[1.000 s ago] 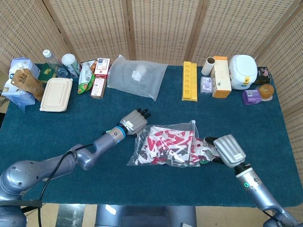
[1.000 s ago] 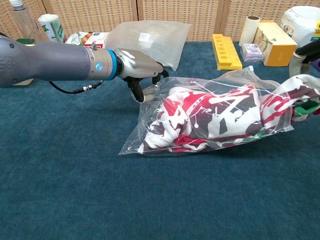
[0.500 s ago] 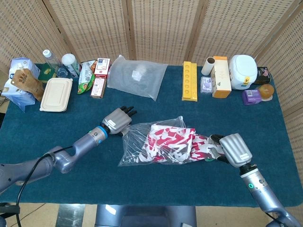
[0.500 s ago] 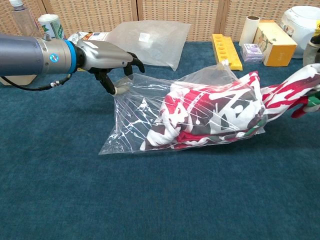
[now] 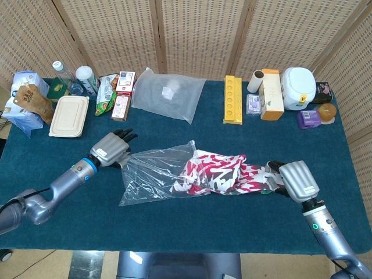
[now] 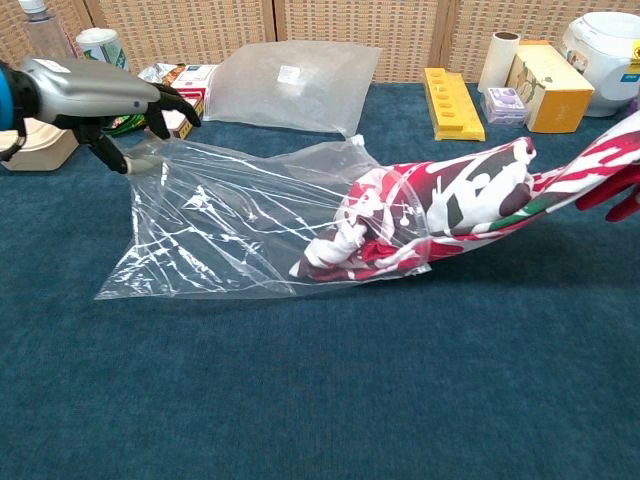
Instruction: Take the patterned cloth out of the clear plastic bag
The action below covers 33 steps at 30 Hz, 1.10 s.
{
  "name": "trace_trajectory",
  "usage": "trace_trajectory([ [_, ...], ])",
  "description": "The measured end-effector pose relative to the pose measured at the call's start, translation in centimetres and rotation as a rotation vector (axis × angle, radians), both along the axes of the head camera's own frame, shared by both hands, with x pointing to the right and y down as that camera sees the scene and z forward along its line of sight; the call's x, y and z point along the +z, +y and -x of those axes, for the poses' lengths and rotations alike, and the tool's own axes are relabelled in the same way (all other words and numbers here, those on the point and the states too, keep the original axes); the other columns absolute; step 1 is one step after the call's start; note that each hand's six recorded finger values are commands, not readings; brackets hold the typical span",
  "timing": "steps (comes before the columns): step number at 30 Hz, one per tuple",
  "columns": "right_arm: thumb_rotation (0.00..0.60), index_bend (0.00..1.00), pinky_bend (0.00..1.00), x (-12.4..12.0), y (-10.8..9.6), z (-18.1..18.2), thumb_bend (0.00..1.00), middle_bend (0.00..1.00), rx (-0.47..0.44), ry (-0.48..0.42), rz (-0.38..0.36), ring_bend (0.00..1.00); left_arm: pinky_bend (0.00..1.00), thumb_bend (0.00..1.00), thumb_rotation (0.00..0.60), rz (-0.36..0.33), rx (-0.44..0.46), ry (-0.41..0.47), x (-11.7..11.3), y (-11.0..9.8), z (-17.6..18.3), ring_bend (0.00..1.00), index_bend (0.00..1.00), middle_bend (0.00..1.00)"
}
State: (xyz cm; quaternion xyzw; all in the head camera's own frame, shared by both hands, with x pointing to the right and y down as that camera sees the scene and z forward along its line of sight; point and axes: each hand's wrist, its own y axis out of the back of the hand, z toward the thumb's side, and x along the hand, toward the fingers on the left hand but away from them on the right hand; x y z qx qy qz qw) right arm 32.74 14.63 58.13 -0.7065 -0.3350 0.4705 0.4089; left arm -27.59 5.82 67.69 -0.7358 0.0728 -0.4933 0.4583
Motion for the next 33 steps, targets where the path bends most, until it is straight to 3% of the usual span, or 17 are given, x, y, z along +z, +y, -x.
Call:
trace_trajectory([
  [7, 0.6, 0.72, 0.86, 0.0, -0.9, -0.5, 0.65, 0.73, 0.021, 0.014, -0.004, 0.88, 0.15, 0.5, 0.6, -0.029, -0.096, -0.093, -1.3, -0.1, 7.2, 0.0, 0.75, 0.13],
  [12, 0.6, 0.72, 0.86, 0.3, -1.0, -0.5, 0.65, 0.73, 0.024, 0.022, -0.001, 0.88, 0.15, 0.46, 0.6, -0.036, -0.14, -0.12, -1.4, -0.3, 9.5, 0.0, 0.74, 0.13],
  [14, 0.6, 0.69, 0.84, 0.4, -1.0, -0.4, 0.63, 0.7, 0.022, 0.024, 0.003, 0.85, 0.14, 0.34, 0.6, -0.031, -0.154, -0.124, -1.3, -0.3, 9.9, 0.0, 0.61, 0.13],
  [15, 0.6, 0.64, 0.81, 0.4, -1.0, -0.4, 0.59, 0.65, 0.018, 0.027, 0.004, 0.8, 0.13, 0.25, 0.6, -0.026, -0.162, -0.123, -1.3, -0.2, 10.0, 0.0, 0.46, 0.12],
  [16, 0.6, 0.57, 0.76, 0.5, -0.9, -0.3, 0.54, 0.59, 0.011, 0.036, 0.005, 0.73, 0.11, 0.17, 0.6, -0.013, -0.177, -0.119, -1.2, -0.2, 10.0, 0.0, 0.31, 0.1],
  [19, 0.573, 0.35, 0.55, 0.8, -0.7, -0.3, 0.34, 0.4, -0.012, 0.064, 0.014, 0.52, 0.08, 0.08, 0.593, 0.027, -0.219, -0.087, -1.3, 0.2, 9.5, 0.0, 0.06, 0.07],
  [21, 0.515, 0.22, 0.41, 1.0, -0.5, -0.3, 0.22, 0.31, -0.016, 0.072, 0.027, 0.41, 0.07, 0.05, 0.542, 0.049, -0.24, -0.065, -1.4, 0.5, 9.0, 0.0, 0.0, 0.06],
  [22, 0.482, 0.18, 0.36, 1.1, -0.4, -0.4, 0.18, 0.27, -0.013, 0.073, 0.038, 0.36, 0.07, 0.04, 0.48, 0.061, -0.252, -0.05, -1.5, 0.6, 8.6, 0.0, 0.0, 0.06],
  [27, 0.381, 0.11, 0.27, 0.7, -0.2, -1.2, 0.09, 0.21, 0.011, 0.073, 0.063, 0.27, 0.07, 0.03, 0.275, 0.075, -0.302, -0.015, -2.5, 0.7, 8.0, 0.0, 0.0, 0.06],
  [29, 0.356, 0.1, 0.25, 0.4, 0.0, -1.6, 0.07, 0.2, 0.021, 0.072, 0.068, 0.26, 0.07, 0.03, 0.245, 0.07, -0.319, -0.012, -3.0, 0.7, 8.0, 0.0, 0.0, 0.06],
  [33, 0.333, 0.1, 0.24, -0.1, 0.2, -2.3, 0.06, 0.19, 0.039, 0.064, 0.066, 0.25, 0.07, 0.03, 0.248, 0.077, -0.353, -0.004, -3.8, 1.0, 8.3, 0.0, 0.0, 0.06],
])
